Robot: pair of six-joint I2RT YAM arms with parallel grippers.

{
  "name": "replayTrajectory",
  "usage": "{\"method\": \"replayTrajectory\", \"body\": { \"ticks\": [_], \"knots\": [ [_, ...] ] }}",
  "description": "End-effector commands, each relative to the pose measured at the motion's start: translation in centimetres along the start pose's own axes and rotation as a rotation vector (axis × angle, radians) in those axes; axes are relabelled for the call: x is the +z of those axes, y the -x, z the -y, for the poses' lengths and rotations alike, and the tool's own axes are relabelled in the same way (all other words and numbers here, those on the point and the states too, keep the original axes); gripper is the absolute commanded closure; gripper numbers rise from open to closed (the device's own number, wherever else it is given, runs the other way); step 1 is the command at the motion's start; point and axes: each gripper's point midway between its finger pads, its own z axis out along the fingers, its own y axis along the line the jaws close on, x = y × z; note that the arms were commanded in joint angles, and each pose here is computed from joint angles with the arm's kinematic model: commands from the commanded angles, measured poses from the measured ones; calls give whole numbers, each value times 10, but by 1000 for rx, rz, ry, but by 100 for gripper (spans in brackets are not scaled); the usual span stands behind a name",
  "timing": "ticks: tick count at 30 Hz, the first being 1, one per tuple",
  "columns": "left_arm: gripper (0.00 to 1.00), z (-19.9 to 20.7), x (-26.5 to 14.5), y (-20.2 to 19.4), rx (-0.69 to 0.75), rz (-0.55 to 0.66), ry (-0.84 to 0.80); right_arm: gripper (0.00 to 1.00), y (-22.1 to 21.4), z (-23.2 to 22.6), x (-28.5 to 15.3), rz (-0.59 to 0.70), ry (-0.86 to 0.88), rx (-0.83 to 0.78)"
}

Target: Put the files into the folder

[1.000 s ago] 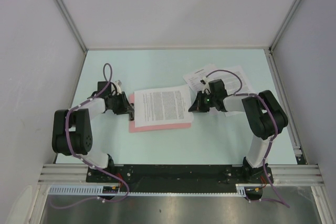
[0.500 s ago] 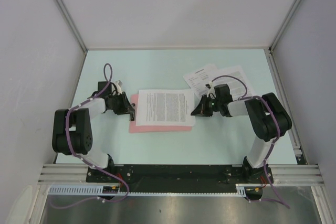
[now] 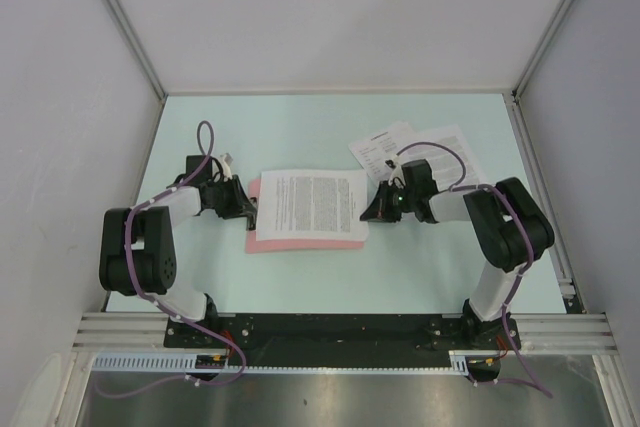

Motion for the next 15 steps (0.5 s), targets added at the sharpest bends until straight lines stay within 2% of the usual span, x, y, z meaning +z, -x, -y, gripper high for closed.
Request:
{"method": "replayTrajectory", "body": {
  "ticks": [1, 5, 7, 11, 15],
  "knots": [
    [100, 2, 1, -30, -59, -99, -24, 100, -44, 50, 4, -103, -244, -39],
    [100, 3, 2, -31, -60, -99, -31, 100, -39, 43, 1, -58, -308, -150],
    [100, 3, 1, -30, -61, -95, -32, 100, -31, 24, 0, -4, -276, -224],
    [100, 5, 0, -29, -58, -93, -36, 100, -17, 5, -3, 72, -254, -284],
    [100, 6, -1, -28, -56, -89, -37, 100, -2, -20, -4, 125, -160, -344]
  ]
}}
